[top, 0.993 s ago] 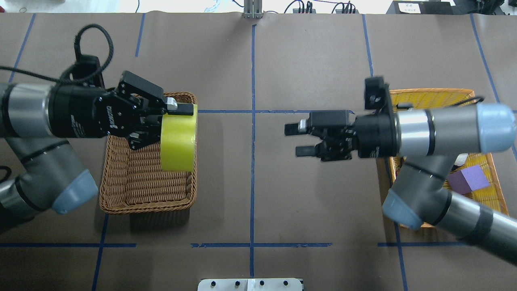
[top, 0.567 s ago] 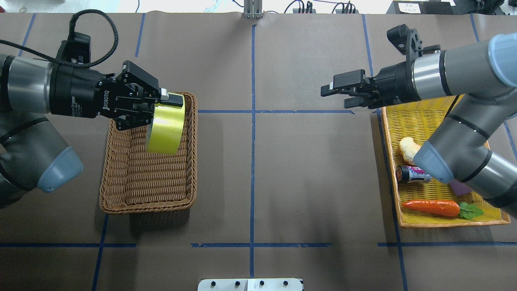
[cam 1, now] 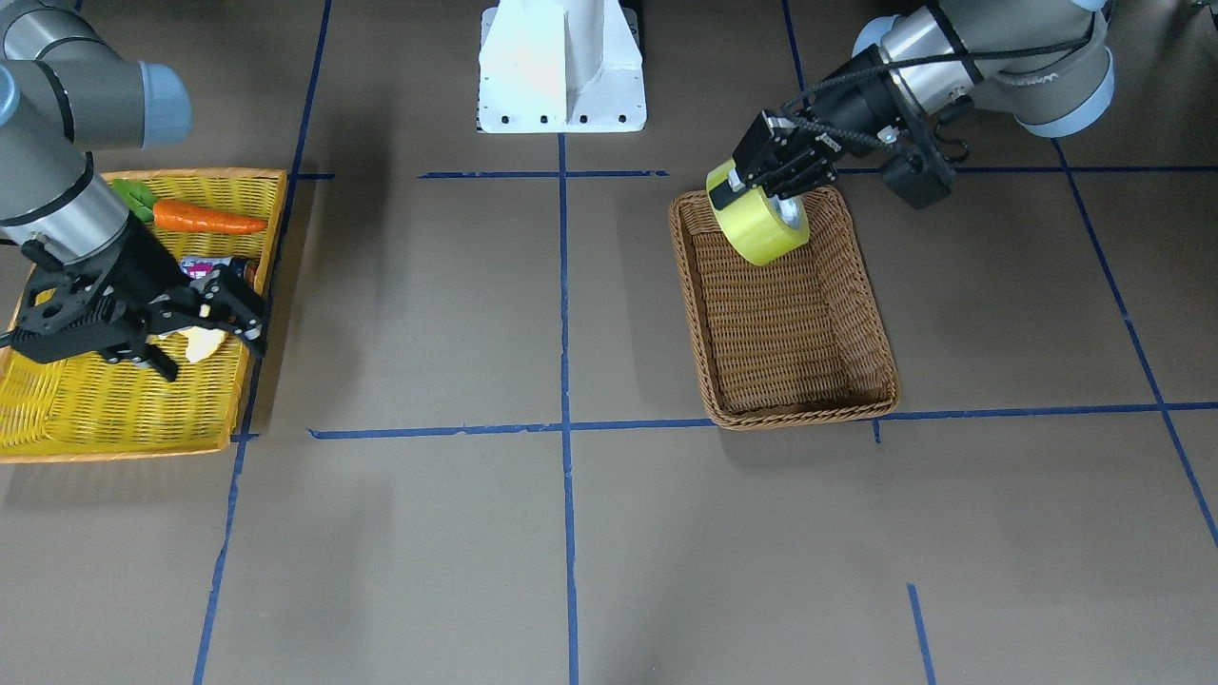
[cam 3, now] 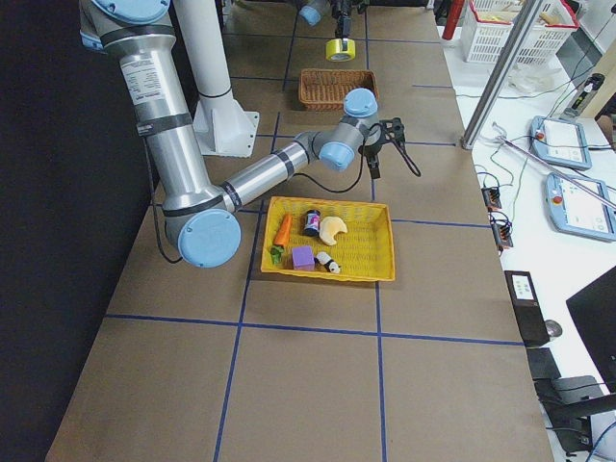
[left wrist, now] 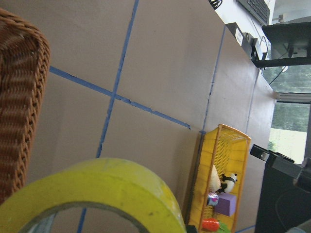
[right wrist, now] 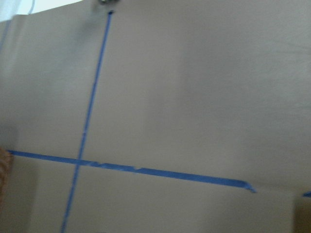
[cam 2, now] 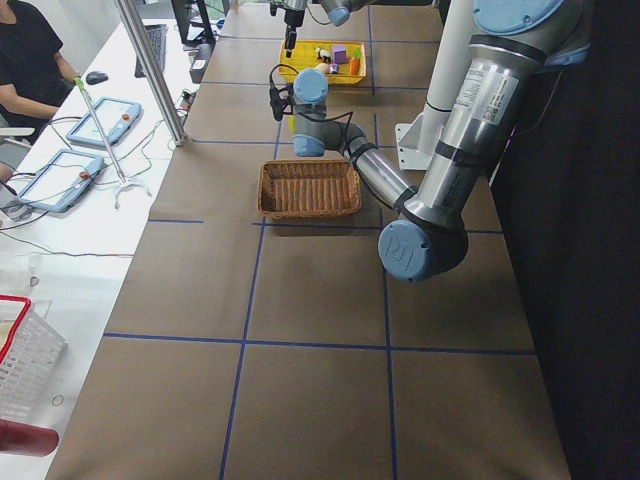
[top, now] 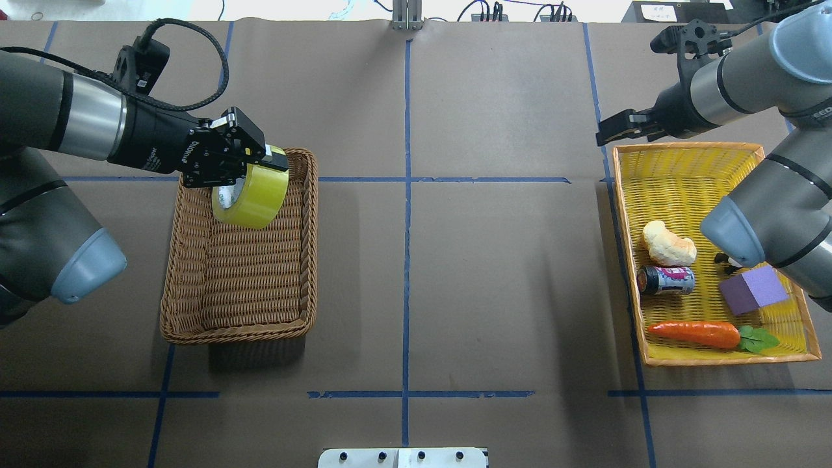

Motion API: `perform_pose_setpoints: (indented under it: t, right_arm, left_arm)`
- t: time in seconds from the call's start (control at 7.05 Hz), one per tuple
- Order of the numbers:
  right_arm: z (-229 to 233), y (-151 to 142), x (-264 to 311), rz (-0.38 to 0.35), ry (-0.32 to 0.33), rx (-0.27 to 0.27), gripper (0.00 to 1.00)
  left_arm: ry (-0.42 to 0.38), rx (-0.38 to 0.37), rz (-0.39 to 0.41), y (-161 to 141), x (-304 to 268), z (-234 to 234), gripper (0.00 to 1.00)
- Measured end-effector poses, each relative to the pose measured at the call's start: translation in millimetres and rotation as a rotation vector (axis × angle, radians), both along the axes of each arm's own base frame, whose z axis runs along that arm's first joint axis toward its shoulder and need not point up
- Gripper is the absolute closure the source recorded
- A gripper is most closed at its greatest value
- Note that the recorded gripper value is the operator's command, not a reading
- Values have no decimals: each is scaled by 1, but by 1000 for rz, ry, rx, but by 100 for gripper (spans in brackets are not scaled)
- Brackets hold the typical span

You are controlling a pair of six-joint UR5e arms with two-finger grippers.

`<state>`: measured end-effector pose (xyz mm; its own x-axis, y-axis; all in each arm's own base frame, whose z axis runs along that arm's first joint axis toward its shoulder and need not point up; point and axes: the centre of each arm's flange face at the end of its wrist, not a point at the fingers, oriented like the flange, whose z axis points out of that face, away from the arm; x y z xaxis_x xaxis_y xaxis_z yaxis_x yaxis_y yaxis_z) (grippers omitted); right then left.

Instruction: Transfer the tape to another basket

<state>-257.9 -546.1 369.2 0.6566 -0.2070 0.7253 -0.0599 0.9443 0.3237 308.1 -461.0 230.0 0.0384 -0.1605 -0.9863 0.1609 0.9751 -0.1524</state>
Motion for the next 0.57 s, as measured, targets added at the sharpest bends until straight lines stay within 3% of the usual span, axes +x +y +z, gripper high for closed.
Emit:
perform_pose_setpoints:
  t: [0.14, 0.28, 0.57]
  right_arm:
    - [14, -11, 24, -44, 95, 8, 0]
    - [25, -21, 55, -84, 142, -7, 0]
    - [47, -29, 119, -145, 145, -43, 0]
  left_arm:
    - [-86, 35, 7, -7, 7, 9, 100]
    - [-168, 66, 17, -11, 17, 20, 100]
    - [-333, 104, 26, 2, 67, 43, 100]
